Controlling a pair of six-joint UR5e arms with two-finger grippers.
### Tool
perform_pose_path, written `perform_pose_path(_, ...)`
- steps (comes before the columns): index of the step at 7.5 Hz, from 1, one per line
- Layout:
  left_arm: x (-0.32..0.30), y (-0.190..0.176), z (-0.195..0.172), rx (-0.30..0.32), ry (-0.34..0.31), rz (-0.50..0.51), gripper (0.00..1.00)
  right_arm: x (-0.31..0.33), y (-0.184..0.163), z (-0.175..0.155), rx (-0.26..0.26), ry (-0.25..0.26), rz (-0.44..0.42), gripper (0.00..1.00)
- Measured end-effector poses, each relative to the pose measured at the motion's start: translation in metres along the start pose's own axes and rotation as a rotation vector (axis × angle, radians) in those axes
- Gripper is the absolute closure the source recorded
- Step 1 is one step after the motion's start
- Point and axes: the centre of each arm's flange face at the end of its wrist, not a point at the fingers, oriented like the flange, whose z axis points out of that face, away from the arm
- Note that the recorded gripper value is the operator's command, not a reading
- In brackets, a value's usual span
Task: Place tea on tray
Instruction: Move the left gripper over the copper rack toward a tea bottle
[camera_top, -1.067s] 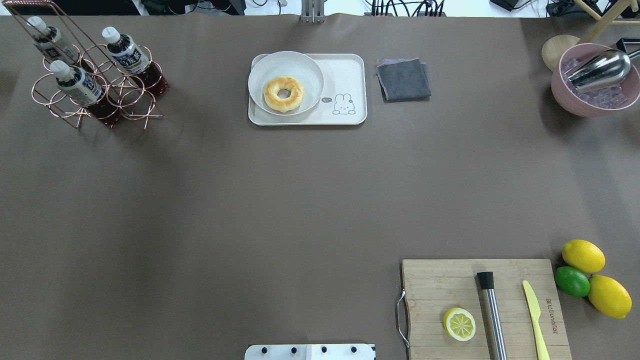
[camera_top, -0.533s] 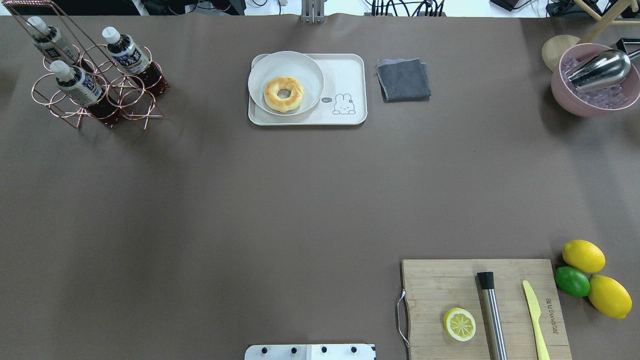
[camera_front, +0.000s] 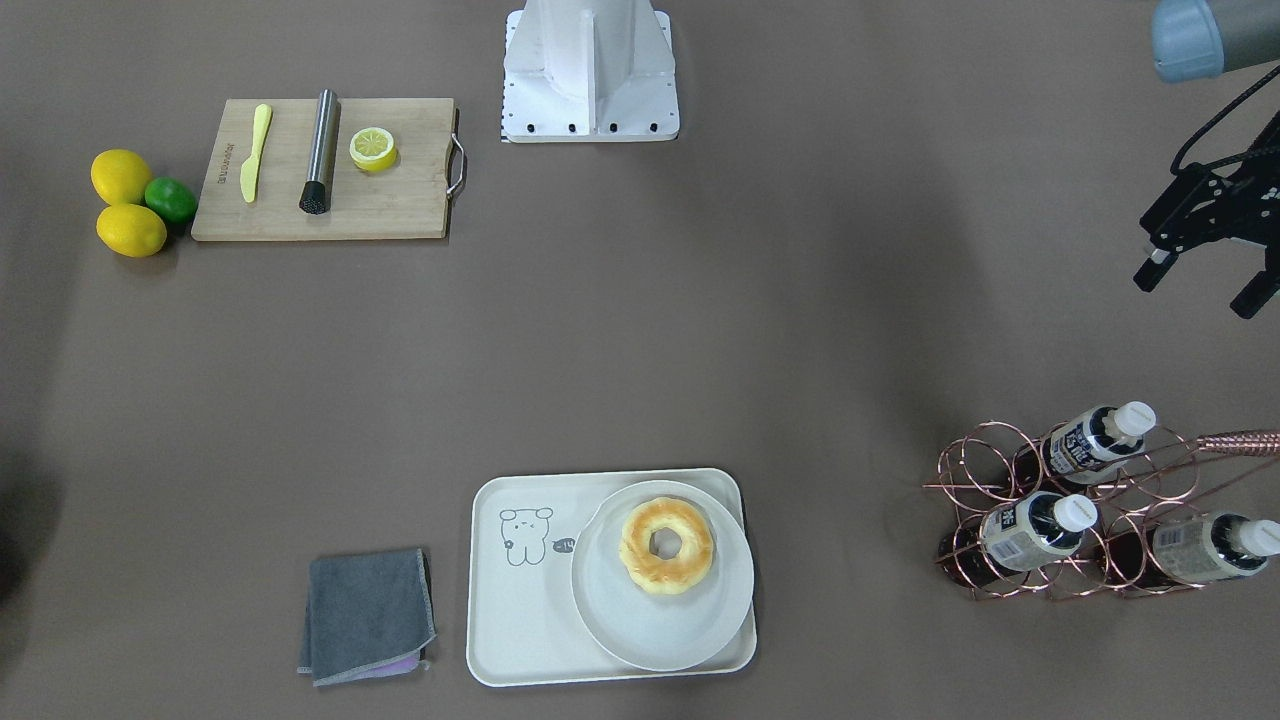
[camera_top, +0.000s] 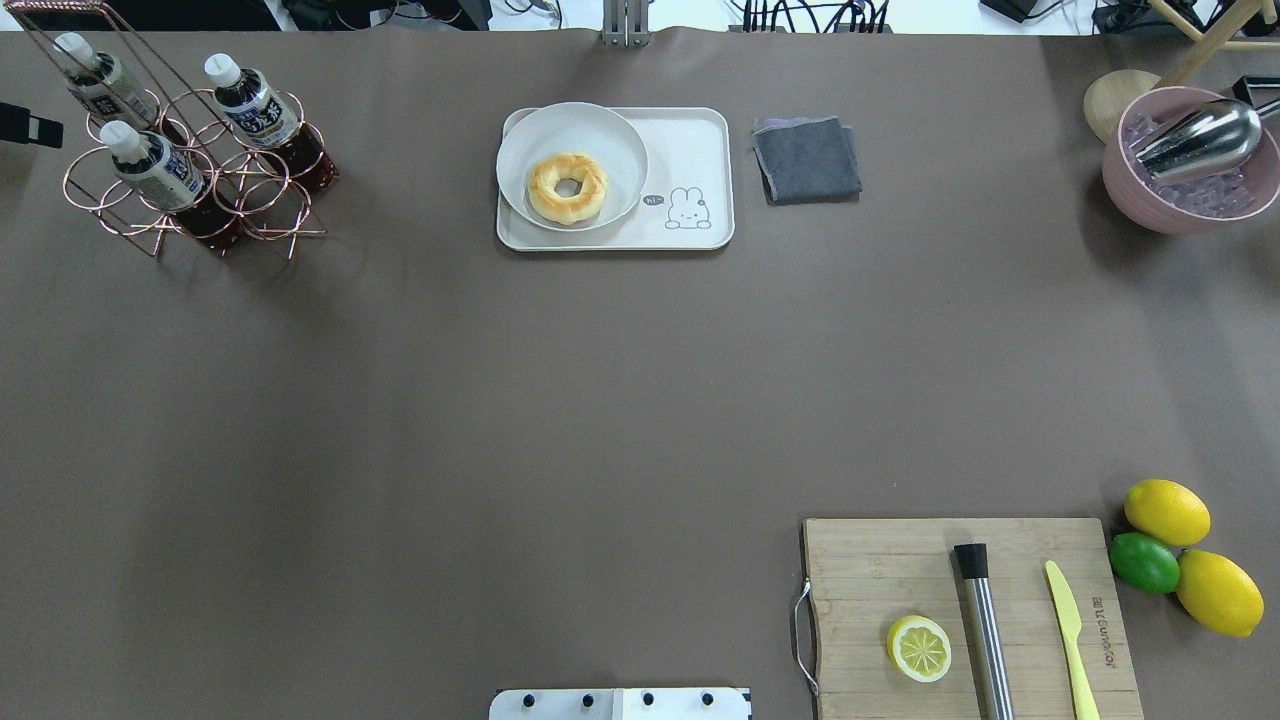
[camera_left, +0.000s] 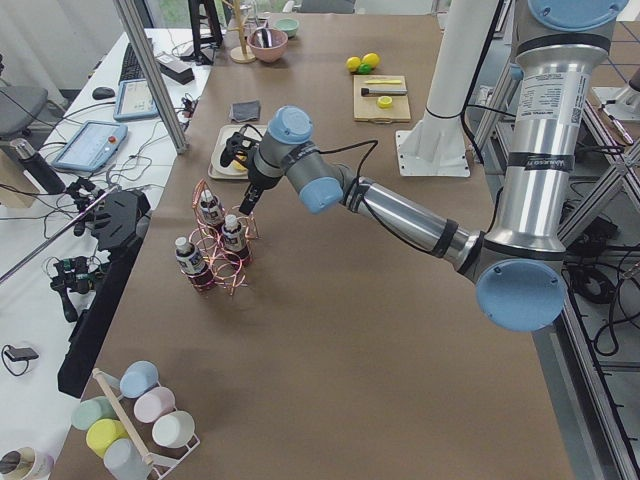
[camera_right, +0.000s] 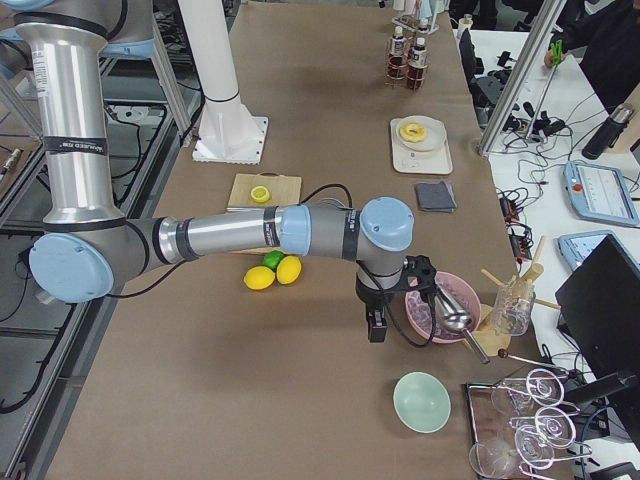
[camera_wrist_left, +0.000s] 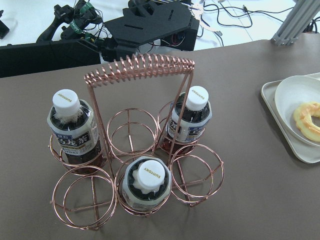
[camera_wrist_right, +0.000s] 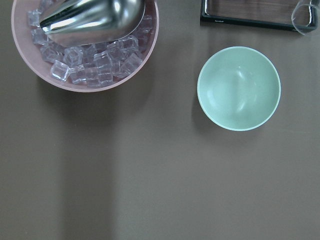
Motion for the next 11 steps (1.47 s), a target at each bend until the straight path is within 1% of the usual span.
perform_pose_path(2,0.016,-0.012,0.009,0.004,-0.07,-0.01,0.02,0.0,-0.001,0.0,0.003,0.0,0.023,0.0)
perform_pose_path(3,0.023,-0.011,0.02,0.01,-0.108,-0.014,0.02,0.0,-0.001,0.0,0.003,0.0,0.031,0.0)
perform_pose_path(5,0.038,-0.009,0.043,0.004,-0.155,-0.023,0.02,0.0,0.0,0.0,0.003,0.0,0.046,0.0)
perform_pose_path(8,0.032,-0.015,0.066,-0.036,-0.194,-0.034,0.02,0.001,0.003,0.002,-0.001,-0.003,0.058,0.0)
perform_pose_path(11,0.027,-0.024,0.084,-0.051,-0.204,-0.043,0.02,0.001,0.004,0.003,-0.002,-0.005,0.062,0.0)
